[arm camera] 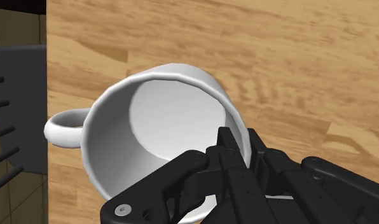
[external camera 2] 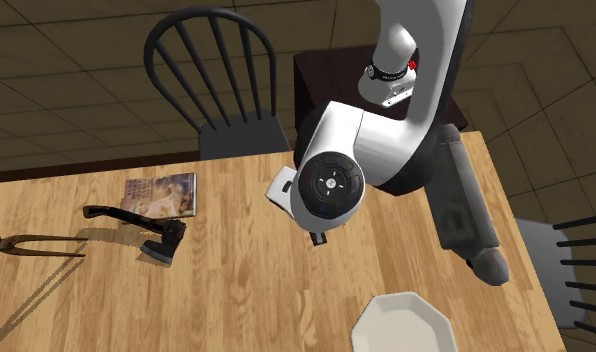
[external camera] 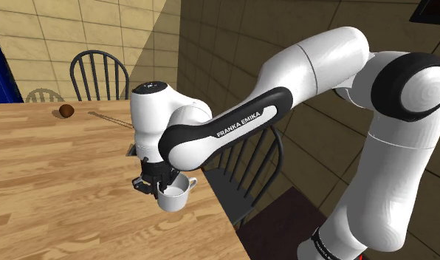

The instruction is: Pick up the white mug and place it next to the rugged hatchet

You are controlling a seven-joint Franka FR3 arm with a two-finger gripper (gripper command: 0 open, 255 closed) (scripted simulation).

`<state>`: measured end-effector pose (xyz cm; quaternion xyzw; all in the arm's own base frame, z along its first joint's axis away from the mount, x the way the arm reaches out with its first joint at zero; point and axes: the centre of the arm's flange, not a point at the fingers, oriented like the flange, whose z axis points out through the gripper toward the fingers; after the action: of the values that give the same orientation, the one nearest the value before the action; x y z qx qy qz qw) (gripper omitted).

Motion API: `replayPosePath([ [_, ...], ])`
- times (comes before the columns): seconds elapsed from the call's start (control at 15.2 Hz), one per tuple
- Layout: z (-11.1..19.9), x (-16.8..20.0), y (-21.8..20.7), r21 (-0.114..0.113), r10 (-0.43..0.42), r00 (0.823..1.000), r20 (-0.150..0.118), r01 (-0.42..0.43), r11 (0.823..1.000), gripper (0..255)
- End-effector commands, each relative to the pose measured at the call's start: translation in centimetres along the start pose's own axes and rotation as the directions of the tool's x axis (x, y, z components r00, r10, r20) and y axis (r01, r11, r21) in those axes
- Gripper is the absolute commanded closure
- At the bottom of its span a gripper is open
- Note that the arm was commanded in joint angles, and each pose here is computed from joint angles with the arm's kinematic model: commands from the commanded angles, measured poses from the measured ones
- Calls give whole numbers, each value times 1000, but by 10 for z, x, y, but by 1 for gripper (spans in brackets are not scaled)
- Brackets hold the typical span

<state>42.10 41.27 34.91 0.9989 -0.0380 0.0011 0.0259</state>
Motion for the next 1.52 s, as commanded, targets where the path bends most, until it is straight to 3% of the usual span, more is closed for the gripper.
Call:
replayPosePath([
  [0.0,-10,1,0,0,0,1000,0,0,1000,255],
  [0.26,-29,1,1,0,0,1000,0,0,1000,255],
  [1.39,-27,218,68,0,0,1000,0,0,1000,255],
  [1.45,-22,218,68,0,0,1000,0,0,1000,255],
])
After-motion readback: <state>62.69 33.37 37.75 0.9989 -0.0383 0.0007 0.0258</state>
